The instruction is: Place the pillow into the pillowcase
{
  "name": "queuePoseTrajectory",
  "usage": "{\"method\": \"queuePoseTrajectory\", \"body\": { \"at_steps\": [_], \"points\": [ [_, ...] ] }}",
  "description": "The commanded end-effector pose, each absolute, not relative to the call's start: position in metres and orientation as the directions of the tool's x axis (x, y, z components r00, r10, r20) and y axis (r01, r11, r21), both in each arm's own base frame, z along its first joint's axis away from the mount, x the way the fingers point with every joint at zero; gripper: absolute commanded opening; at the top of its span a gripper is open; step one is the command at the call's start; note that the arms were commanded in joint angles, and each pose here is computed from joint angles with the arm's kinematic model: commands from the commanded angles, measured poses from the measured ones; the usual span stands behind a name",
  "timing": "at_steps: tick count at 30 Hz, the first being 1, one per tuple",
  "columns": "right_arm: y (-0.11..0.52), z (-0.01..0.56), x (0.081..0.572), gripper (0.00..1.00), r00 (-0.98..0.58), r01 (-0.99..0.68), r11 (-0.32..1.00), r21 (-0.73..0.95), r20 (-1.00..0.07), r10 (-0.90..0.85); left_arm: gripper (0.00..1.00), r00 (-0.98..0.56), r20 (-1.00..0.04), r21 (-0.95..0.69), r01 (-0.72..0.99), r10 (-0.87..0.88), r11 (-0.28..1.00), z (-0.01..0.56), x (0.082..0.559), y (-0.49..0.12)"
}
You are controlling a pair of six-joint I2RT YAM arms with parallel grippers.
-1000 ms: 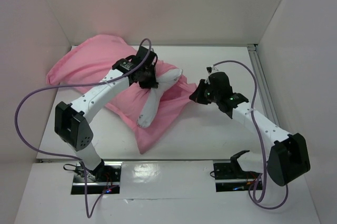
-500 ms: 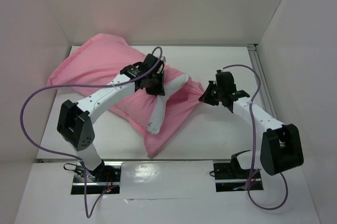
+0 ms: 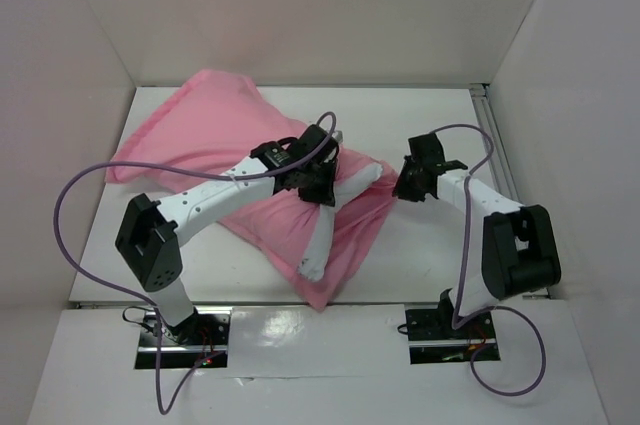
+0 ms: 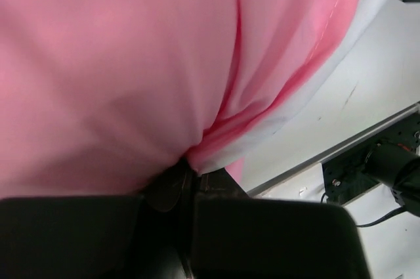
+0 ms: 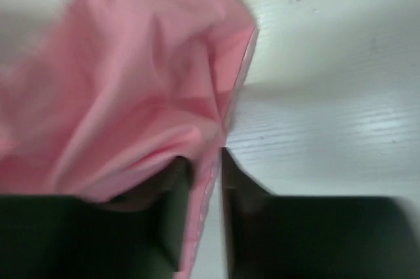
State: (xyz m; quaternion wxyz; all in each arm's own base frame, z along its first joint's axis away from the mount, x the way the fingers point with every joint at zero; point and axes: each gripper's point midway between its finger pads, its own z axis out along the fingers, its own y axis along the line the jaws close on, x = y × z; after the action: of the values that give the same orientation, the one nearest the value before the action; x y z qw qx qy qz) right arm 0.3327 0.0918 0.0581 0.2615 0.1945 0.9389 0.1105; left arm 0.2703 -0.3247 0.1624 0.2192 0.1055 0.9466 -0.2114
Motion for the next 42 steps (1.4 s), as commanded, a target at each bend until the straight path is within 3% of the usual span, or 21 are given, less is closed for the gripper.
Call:
{"method": "queuePoseTrajectory", "body": {
  "at_steps": [1,2,3,6,9,12,16,18,21,29,33,37,42],
  "points": [
    [0.082,0.099,0.344,0.37,-0.686,0.301,0.898,0.32,-0.582,0.438,0.0,-0.912,-0.408,-0.401,0.216,0.037,0.89,0.171,0.273,-0.329],
    [0.084,0.108,0.342,0.46,-0.674,0.29,0.901,0.324,-0.598,0.432,0.0,-0.911,-0.411,-0.403,0.206,0.025,0.891,0.172,0.279,-0.328],
    [0.088,0.11,0.339,0.63,-0.677,0.286,0.899,0.331,-0.595,0.434,0.0,-0.907,-0.421,-0.411,0.21,0.02,0.887,0.177,0.284,-0.333],
    [0.096,0.118,0.334,0.77,-0.665,0.28,0.916,0.287,-0.63,0.401,0.0,-0.909,-0.415,-0.406,0.221,0.037,0.887,0.173,0.285,-0.336],
    [0.114,0.129,0.327,0.77,-0.651,0.247,0.935,0.255,-0.671,0.355,0.0,-0.908,-0.418,-0.414,0.202,0.011,0.888,0.177,0.286,-0.335],
    [0.137,0.132,0.321,0.69,-0.645,0.188,0.955,0.228,-0.705,0.295,0.0,-0.898,-0.439,-0.426,0.198,-0.01,0.883,0.189,0.288,-0.334],
    [0.156,0.12,0.319,0.45,-0.662,0.14,0.964,0.225,-0.703,0.26,0.0,-0.885,-0.462,-0.439,0.166,-0.064,0.883,0.203,0.298,-0.326],
    [0.16,0.11,0.319,0.43,-0.68,0.136,0.969,0.207,-0.691,0.244,0.0,-0.872,-0.483,-0.456,0.169,-0.083,0.874,0.217,0.301,-0.323],
    [0.165,0.105,0.325,0.55,-0.678,0.151,0.964,0.221,-0.686,0.264,0.0,-0.862,-0.493,-0.475,0.147,-0.123,0.868,0.229,0.305,-0.32],
    [0.168,0.103,0.327,0.55,-0.638,0.177,0.939,0.294,-0.692,0.337,0.0,-0.836,-0.51,-0.527,0.117,-0.202,0.842,0.258,0.309,-0.304],
    [0.182,0.1,0.333,0.67,-0.651,0.15,0.937,0.314,-0.682,0.333,0.0,-0.829,-0.519,-0.543,0.132,-0.208,0.829,0.268,0.307,-0.305],
    [0.202,0.109,0.343,0.73,-0.623,0.112,0.935,0.337,-0.709,0.331,0.0,-0.825,-0.524,-0.547,0.136,-0.211,0.826,0.271,0.308,-0.305],
    [0.201,0.091,0.356,0.8,-0.587,0.191,0.942,0.276,-0.737,0.335,0.0,-0.812,-0.534,-0.573,0.142,-0.236,0.807,0.288,0.308,-0.303]
  ]
}}
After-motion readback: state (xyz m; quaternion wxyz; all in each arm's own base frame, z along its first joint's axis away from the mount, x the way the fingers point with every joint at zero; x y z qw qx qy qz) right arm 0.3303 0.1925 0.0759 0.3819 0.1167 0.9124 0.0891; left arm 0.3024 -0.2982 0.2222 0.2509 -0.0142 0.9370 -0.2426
